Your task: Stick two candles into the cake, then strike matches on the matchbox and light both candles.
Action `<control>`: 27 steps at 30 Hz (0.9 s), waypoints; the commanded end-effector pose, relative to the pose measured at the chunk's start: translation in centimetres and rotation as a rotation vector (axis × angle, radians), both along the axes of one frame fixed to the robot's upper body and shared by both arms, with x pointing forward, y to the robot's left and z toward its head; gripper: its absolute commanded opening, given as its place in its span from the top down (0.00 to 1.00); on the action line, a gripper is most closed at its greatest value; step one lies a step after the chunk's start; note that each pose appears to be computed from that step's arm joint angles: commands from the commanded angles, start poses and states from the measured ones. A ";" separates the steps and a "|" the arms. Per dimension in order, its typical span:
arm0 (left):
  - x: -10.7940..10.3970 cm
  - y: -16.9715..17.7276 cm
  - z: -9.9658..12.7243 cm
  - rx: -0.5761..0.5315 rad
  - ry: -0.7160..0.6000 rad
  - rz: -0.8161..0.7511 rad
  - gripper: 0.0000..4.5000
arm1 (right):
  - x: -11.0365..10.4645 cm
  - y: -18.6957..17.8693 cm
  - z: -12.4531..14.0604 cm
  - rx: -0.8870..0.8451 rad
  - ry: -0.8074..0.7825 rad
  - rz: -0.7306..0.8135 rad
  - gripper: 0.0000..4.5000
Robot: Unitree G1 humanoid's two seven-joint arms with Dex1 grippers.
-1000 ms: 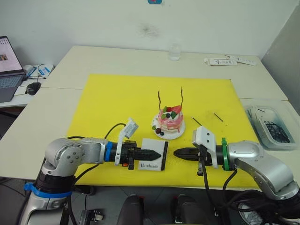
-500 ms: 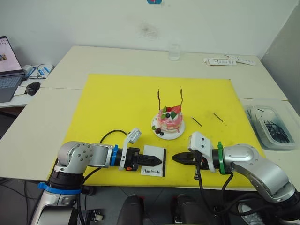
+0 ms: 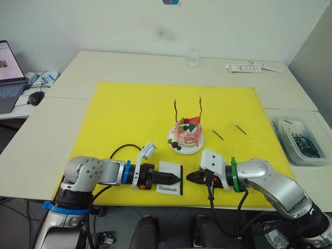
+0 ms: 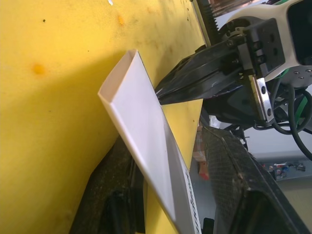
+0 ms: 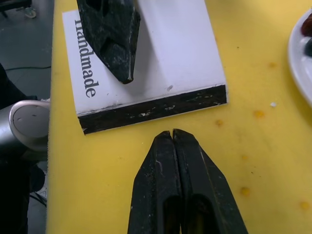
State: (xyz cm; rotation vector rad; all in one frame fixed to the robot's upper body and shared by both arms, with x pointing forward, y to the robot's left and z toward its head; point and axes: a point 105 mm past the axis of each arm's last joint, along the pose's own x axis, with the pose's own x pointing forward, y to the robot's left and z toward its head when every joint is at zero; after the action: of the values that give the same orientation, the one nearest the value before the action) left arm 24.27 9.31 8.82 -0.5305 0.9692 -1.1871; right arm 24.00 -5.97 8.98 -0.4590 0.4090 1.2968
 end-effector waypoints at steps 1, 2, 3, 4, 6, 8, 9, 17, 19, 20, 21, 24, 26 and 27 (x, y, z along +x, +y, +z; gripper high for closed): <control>0.0 0.3 -0.5 0.032 0.007 0.011 0.55 | -0.1 0.4 0.0 -0.008 -0.015 0.031 1.00; 0.0 0.3 -0.5 0.033 0.007 0.011 0.55 | -0.2 0.5 0.0 -0.005 -0.012 0.036 1.00; 0.0 0.3 -0.5 0.033 0.006 0.011 0.55 | -0.3 0.7 0.1 0.001 -0.010 0.040 1.00; -0.1 0.3 -0.5 0.034 0.006 0.011 0.55 | -0.3 0.8 0.1 0.011 -0.008 0.042 1.00; -0.1 0.3 -0.5 0.034 0.003 0.010 0.55 | -0.5 1.1 0.3 0.022 -0.003 0.047 1.00; -0.2 0.3 -0.5 0.034 0.003 0.009 0.55 | -0.5 1.2 0.4 0.028 -0.004 0.049 1.00; -0.2 0.3 -0.5 0.035 0.003 0.009 0.55 | -0.6 1.2 0.4 0.031 -0.004 0.048 1.00; -0.4 0.2 -0.6 0.034 -0.003 0.006 0.55 | -0.8 1.1 0.6 0.037 0.003 0.040 1.00; -0.4 0.2 -0.6 0.034 -0.004 0.006 0.55 | -0.9 1.1 0.7 0.042 0.006 0.040 1.00; -0.4 0.2 -0.6 0.034 -0.005 0.006 0.55 | -0.9 1.2 0.7 0.046 0.007 0.041 1.00; -0.4 0.2 -0.6 0.034 -0.005 0.007 0.55 | -0.9 1.2 0.7 0.049 0.009 0.041 1.00; -0.3 0.2 -0.6 0.036 -0.005 0.006 0.55 | -0.8 1.4 0.8 0.055 0.009 0.039 1.00; -0.3 0.2 -0.6 0.037 -0.005 0.006 0.55 | -0.7 1.4 0.8 0.057 0.008 0.037 1.00; -0.2 0.2 -0.6 0.037 -0.005 0.006 0.55 | -0.7 1.4 0.8 0.058 0.009 0.036 1.00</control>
State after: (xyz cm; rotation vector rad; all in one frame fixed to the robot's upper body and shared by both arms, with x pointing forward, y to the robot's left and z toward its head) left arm 24.12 9.37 8.69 -0.5207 0.9643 -1.1825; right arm 23.47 -4.92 8.92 -0.4147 0.4119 1.3253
